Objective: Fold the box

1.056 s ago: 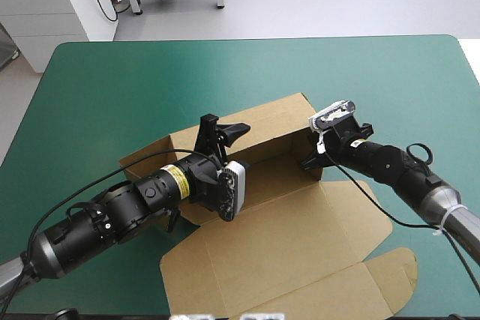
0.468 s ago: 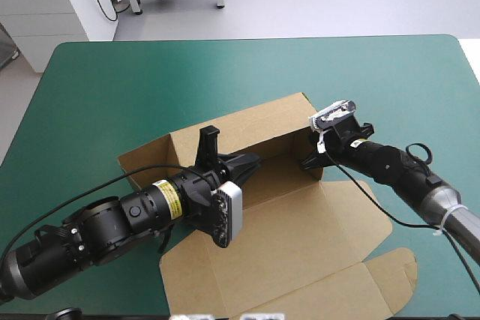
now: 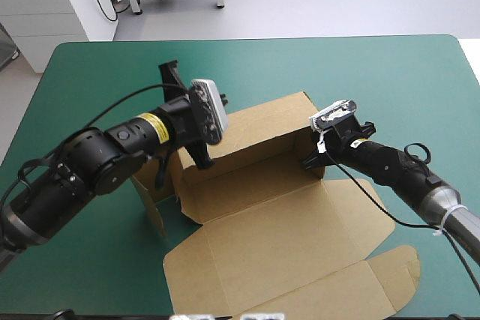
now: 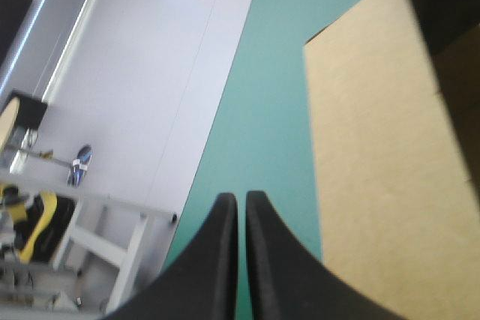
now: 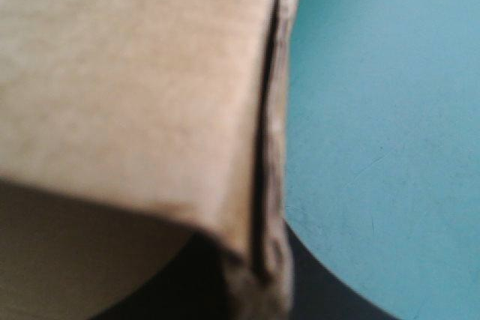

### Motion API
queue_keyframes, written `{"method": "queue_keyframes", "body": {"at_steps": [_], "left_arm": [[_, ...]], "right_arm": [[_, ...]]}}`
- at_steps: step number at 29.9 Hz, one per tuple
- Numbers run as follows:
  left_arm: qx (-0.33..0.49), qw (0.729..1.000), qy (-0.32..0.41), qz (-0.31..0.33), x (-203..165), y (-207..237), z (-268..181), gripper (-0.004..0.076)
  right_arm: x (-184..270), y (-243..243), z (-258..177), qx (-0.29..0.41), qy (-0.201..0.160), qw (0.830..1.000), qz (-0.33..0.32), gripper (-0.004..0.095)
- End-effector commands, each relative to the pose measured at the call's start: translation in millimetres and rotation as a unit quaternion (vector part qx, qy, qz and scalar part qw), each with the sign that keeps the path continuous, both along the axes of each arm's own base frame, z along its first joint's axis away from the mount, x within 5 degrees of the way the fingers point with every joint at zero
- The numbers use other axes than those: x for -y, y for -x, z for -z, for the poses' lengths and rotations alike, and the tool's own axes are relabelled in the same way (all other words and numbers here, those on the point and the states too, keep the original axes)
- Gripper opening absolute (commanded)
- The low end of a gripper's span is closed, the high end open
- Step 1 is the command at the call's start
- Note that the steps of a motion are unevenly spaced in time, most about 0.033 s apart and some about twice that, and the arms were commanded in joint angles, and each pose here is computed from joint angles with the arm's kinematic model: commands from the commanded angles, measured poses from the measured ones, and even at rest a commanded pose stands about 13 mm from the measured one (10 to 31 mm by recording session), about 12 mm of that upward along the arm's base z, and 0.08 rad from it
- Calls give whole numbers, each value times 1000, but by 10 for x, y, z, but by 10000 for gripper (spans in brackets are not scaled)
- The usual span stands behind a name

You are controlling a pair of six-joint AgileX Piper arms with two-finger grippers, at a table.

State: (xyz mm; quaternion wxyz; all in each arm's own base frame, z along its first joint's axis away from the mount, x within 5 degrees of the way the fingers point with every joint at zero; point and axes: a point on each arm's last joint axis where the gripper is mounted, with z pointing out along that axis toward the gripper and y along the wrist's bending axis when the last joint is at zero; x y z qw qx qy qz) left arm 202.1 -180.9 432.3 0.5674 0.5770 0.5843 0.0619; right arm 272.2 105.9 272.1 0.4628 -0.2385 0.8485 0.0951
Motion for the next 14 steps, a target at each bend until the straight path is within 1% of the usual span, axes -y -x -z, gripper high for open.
{"method": "queue_keyframes", "body": {"at_steps": [1, 5, 8, 10, 13, 14], "left_arm": [[9, 994, 84, -74, -295, -127, -271, 16], [-49, 974, 123, -185, -683, -328, -219, 16], [-93, 944, 160, -272, -984, -428, -165, 16], [-115, 919, 195, -324, -1168, -473, -143, 16], [-133, 885, 238, -377, -1365, -506, -124, 16], [-137, 879, 243, -387, -1399, -509, -119, 16]], "right_arm": [[26, -24, -197, 49, -8, 999, 14, -14], [96, -46, -192, 44, -11, 999, 28, -14], [189, -63, -172, 30, -13, 999, 41, -14], [263, -69, -160, 18, -13, 999, 48, -15], [354, -45, -191, 11, -15, 998, 55, -15], [377, -34, -206, 11, -15, 998, 57, -15]]}}
